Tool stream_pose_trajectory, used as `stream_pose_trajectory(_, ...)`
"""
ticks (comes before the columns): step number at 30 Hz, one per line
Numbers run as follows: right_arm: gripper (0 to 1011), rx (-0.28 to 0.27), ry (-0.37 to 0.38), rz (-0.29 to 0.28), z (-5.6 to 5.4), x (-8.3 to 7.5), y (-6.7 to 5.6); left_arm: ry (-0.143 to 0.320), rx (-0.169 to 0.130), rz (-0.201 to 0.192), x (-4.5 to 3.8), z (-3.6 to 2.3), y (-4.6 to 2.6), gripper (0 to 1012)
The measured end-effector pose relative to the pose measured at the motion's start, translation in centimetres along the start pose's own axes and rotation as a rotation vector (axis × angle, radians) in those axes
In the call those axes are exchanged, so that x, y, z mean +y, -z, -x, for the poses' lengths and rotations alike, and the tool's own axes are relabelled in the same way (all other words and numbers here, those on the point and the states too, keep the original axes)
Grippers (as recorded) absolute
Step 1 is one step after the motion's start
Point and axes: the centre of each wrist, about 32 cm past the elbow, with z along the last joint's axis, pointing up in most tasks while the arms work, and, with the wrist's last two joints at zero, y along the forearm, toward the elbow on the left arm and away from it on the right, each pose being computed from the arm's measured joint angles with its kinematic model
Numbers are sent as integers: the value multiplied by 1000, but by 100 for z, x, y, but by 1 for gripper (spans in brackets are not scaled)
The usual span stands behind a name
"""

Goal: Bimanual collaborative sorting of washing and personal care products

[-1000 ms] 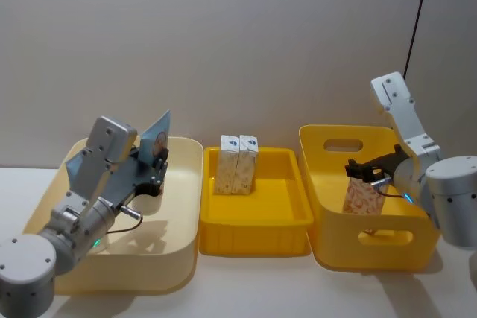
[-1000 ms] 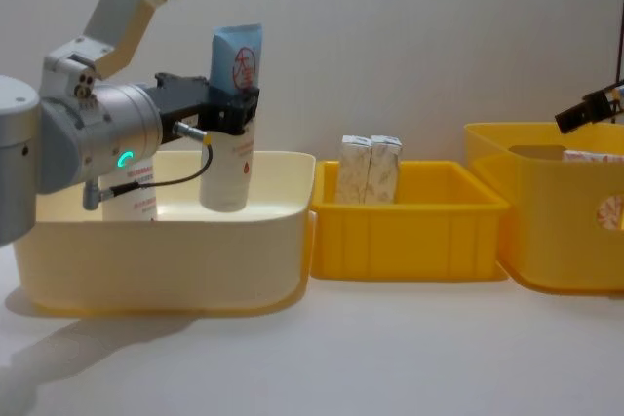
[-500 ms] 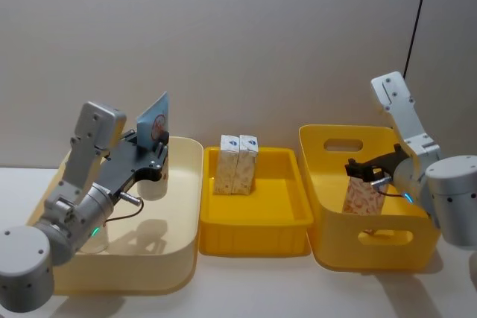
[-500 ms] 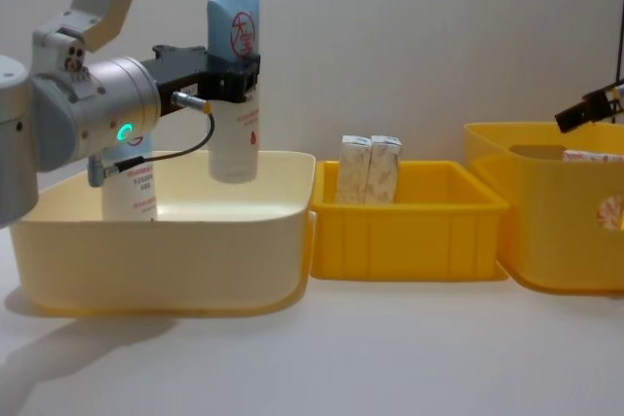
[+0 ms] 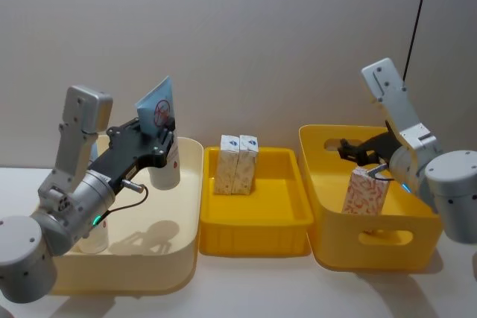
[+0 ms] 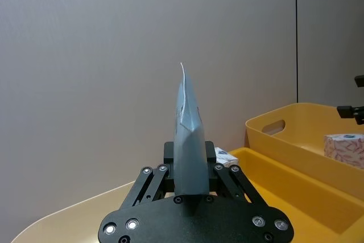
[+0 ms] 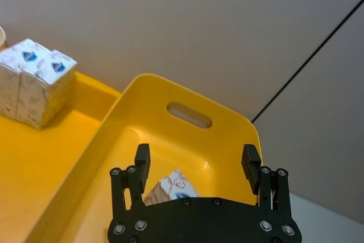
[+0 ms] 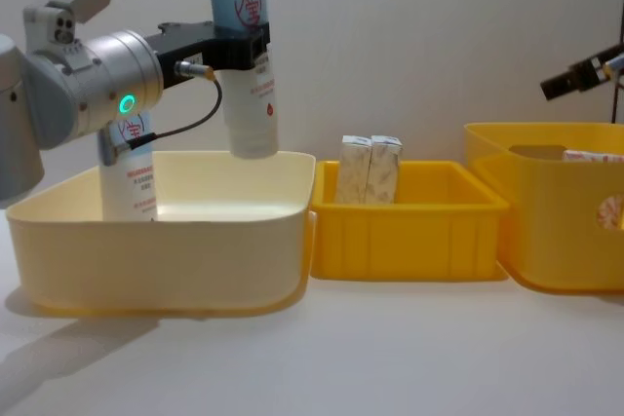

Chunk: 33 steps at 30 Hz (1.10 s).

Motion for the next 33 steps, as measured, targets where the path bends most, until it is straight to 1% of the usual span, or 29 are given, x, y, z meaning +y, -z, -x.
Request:
stream_pose_trajectory(3,1001,-19,-14,-41,-3,-20,-15,8,13,8,-17,-3,-22,274)
stream_pose_trajectory(6,1001,-31,-28,-69,-7,-36,-21,15,24,15,-33,-13,-38,275)
stream_pose_trajectory(9,1001,-52,-55,-122,-13,-64,-37,20,28,20,-51,-22,-55,273)
stream_pose_trajectory(10,1001,-52,-55,-122,-13,-64,-37,21,29,21,-55,-25,-59,274)
stream_pose_trajectory(11,1001,-60,-66,-142,-14,-74,-43,23,29,23,-59,-28,-63,274)
stream_pose_trajectory(15,1001,-83,-104,-206,-21,-103,-62,26,26,29,-77,-44,-87,274)
stream_pose_trajectory(18,1001,-93,-123,-237,-26,-117,-72,26,22,31,-88,-53,-102,274)
stream_pose_trajectory(19,1001,-100,-138,-261,-29,-124,-78,27,20,31,-90,-55,-105,274)
stream_pose_trajectory(23,1001,-114,-172,-305,-37,-130,-76,28,4,32,-103,-57,-122,274)
stream_pose_trajectory(25,1001,-121,-189,-321,-31,-129,-79,28,-5,31,-107,-58,-128,274)
stream_pose_trajectory(26,1001,-122,-194,-324,-29,-128,-80,28,-5,31,-107,-58,-128,274)
stream_pose_trajectory(33,1001,-127,-248,-323,37,-110,-100,25,-34,40,-125,-75,-169,274)
